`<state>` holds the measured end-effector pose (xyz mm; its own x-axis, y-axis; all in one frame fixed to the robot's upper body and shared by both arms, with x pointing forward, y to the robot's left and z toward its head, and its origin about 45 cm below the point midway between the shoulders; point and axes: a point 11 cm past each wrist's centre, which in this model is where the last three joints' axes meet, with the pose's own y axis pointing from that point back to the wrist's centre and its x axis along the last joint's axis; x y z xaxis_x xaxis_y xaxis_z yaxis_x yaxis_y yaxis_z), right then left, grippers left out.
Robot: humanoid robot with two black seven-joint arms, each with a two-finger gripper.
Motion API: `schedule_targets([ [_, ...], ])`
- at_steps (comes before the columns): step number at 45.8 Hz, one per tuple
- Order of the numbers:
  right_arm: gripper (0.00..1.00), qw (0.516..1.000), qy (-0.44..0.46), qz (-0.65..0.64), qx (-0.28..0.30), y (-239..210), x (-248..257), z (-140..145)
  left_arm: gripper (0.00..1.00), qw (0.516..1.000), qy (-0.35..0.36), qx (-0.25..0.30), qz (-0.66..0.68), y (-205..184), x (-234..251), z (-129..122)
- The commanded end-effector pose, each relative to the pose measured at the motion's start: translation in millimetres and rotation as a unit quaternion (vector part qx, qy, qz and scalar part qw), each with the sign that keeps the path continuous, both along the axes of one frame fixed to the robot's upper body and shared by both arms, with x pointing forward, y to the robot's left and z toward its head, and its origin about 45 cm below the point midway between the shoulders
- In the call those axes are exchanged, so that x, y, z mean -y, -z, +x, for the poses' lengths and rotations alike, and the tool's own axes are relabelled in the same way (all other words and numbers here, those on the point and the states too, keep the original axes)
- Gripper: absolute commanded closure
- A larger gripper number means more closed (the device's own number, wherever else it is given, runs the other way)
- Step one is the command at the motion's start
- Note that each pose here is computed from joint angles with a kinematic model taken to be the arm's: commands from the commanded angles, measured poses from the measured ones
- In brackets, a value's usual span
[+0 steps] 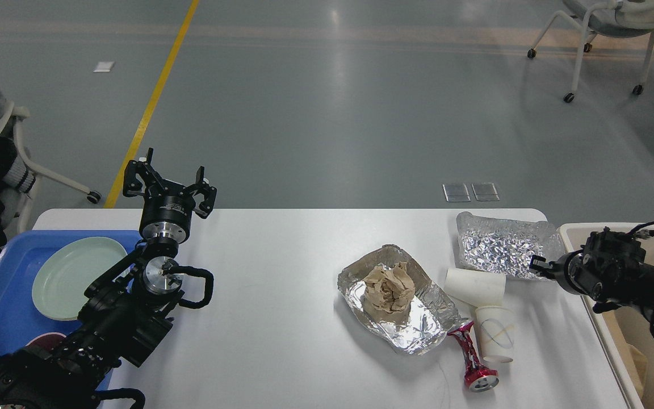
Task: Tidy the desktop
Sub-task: 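Grasp the crinkled silver foil packet with the right gripper, then lift the foil packet and carry it over the white bin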
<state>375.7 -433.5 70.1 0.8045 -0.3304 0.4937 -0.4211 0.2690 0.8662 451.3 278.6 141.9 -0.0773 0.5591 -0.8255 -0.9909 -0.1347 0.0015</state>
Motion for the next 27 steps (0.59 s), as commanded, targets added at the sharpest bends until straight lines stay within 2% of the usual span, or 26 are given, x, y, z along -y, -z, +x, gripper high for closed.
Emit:
schedule_targets([
  [1, 0.93, 1.0, 0.0, 0.0, -0.002, 0, 1, -1, 0.0, 1.0, 0.0, 0.0, 0.0, 0, 0, 0],
  [4, 1.0, 1.0, 0.0, 0.0, -0.002, -1, 0, 1, 0.0, 1.0, 0.0, 0.0, 0.0, 0, 0, 0],
  [10, 1.0, 1.0, -0.002, 0.005, -0.002, -6, -2, 5, 0.0, 1.0, 0.0, 0.0, 0.0, 0, 0, 0],
  [19, 1.0, 1.0, -0.012, 0.021, 0.004, -33, -13, 29, 0.0, 1.0, 0.0, 0.001, 0.0, 0, 0, 0],
  [27, 1.0, 0.996, -0.035, 0.078, 0.005, -95, -46, 71, 0.0, 1.0, 0.0, 0.001, 0.0, 0, 0, 0],
])
